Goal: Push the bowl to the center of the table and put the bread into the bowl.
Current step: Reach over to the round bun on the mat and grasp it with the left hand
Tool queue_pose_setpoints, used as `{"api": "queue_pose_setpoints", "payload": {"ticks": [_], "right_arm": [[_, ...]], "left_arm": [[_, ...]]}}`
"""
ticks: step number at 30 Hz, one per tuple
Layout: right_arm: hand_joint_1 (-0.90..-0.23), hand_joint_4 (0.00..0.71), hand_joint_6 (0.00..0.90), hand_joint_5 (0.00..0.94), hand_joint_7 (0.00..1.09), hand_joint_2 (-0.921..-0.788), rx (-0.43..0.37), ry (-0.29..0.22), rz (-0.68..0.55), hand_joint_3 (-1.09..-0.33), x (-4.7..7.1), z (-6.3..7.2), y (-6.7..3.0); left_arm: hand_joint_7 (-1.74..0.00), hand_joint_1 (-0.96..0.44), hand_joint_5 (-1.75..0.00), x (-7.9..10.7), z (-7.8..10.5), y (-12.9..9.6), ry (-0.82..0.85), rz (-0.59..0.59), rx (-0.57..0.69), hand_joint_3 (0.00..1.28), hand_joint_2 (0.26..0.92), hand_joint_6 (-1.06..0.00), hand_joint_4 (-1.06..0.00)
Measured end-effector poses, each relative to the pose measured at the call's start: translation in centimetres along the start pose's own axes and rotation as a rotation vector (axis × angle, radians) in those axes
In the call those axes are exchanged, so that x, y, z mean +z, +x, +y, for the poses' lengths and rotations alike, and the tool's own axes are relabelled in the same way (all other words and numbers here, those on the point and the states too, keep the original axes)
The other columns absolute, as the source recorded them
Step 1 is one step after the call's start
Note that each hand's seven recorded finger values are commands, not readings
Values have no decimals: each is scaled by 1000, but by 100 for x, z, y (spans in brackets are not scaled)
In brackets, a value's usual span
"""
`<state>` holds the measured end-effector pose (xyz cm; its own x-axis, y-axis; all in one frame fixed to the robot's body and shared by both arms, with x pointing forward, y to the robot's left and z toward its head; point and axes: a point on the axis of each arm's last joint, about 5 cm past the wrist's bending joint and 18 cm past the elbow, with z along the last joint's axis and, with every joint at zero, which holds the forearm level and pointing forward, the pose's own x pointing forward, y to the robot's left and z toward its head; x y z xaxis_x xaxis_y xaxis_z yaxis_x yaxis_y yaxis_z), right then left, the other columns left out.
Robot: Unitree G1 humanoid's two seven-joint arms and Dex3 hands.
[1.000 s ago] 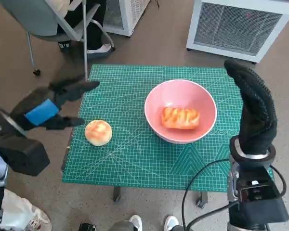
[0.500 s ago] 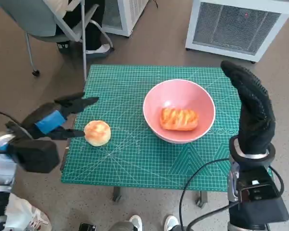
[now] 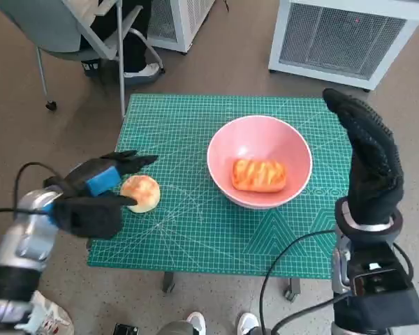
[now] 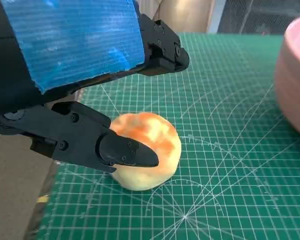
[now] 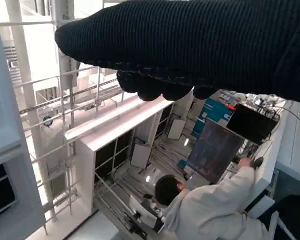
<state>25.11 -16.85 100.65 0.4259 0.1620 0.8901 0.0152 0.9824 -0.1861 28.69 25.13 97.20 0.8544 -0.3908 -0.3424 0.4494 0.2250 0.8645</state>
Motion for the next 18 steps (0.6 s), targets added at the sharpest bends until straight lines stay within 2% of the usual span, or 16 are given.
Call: {"api": "queue_pose_setpoints", "payload": {"ticks": [7, 11, 13, 14, 15, 16, 17, 18], "right_arm": [[-384, 435, 108, 2, 764, -921, 5, -8, -4, -523, 14, -17, 5], [-387, 435, 106, 2, 761, -921, 8, -10, -4, -521, 16, -23, 6], [-389, 435, 106, 2, 758, -921, 8, -10, -3, -520, 17, -24, 6], [-389, 435, 106, 2, 758, -921, 8, -10, -3, -519, 17, -23, 6], [-389, 436, 105, 2, 757, -921, 8, -10, -2, -519, 19, -24, 6], [-390, 436, 105, 2, 756, -921, 8, -10, -1, -519, 20, -24, 7], [-390, 436, 105, 2, 755, -921, 8, -10, -2, -519, 21, -24, 8], [-393, 436, 104, 2, 754, -921, 8, -11, -2, -518, 22, -24, 8]], "left_arm": [[-35, -140, -31, -35, -66, 158, -9, 37, -46, 21, 921, -457, -368], [-59, -73, -41, -53, -70, 216, -25, 56, -56, 39, 921, -553, -492], [-104, -27, -82, -60, -77, 245, -34, 65, -64, 52, 921, -653, -612], [-350, -92, -102, -63, -82, 256, -38, 69, -67, 75, 921, -637, -655], [-732, -184, -133, -67, -86, 267, -40, 72, -70, 131, 921, -589, -718], [-848, -148, -346, -70, -89, 274, -42, 74, -73, 134, 921, -569, -703], [-1026, -94, -668, -75, -90, 278, -43, 76, -75, 150, 921, -528, -669], [-1115, -60, -874, -81, -91, 281, -43, 78, -74, 148, 921, -516, -660]]}}
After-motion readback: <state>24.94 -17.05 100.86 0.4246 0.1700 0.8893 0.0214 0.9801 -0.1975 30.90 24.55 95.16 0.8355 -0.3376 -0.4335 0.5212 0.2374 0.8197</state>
